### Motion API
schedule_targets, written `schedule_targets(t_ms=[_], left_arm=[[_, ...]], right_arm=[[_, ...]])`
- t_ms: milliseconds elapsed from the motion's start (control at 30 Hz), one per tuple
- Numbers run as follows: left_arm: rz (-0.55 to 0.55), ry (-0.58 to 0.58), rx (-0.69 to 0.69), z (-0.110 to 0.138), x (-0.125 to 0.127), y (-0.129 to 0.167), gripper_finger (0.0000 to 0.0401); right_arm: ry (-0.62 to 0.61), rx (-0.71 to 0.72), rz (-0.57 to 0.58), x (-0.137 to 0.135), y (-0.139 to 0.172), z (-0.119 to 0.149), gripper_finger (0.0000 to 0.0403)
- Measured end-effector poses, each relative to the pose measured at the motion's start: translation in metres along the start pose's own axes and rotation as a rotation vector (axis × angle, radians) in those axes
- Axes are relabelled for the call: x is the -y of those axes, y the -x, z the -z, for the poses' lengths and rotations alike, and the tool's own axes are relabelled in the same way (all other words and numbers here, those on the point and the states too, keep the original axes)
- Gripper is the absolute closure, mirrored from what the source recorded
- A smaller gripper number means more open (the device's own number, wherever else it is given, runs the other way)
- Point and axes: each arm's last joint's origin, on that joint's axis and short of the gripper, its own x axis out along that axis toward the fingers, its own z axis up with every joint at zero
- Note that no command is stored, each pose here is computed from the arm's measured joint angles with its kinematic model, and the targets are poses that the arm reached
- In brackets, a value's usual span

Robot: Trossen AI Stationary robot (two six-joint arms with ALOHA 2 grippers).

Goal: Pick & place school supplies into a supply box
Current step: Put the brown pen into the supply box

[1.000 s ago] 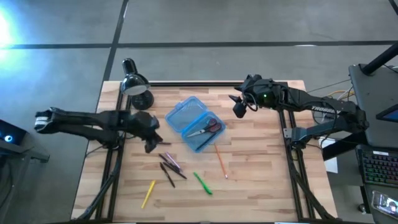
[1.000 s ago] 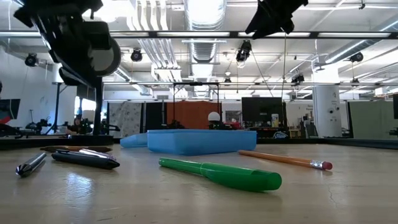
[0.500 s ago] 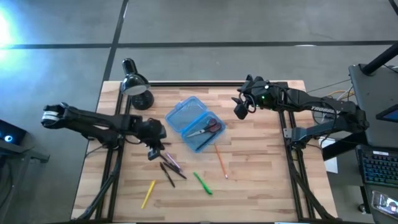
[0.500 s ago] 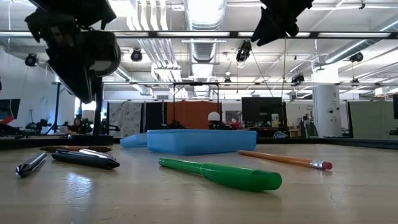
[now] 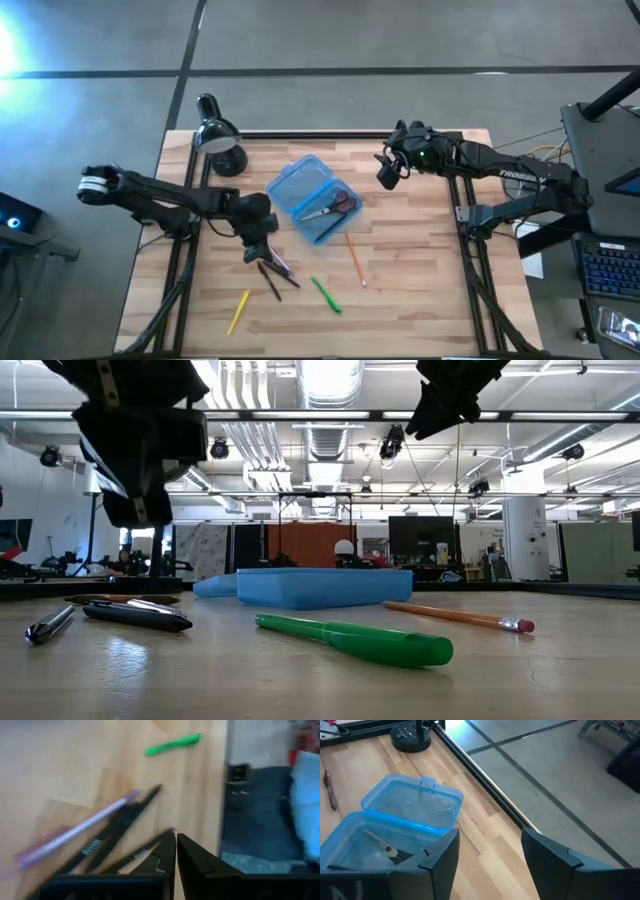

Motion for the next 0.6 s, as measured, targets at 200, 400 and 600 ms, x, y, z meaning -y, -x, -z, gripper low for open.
schedule_targets(t_ms=[200, 400, 600], left_arm=[[-0.263, -0.073, 0.021, -0.002, -0.004, -0.006, 0.039], [-0.496, -0.19, 0.011, -0.002, 0.001, 0.008, 0.033], [-0.573, -0.282, -0.058, 0.006, -0.004, 0.008, 0.0287]], right_arm=[[0.007, -0.014, 0.002, 0.0, -0.002, 0.003, 0.0197], [0.01, -0.024, 0.005, 0.0, -0.004, 0.006, 0.0197], [0.017, -0.031, 0.007, 0.0, -0.005, 0.008, 0.0197]])
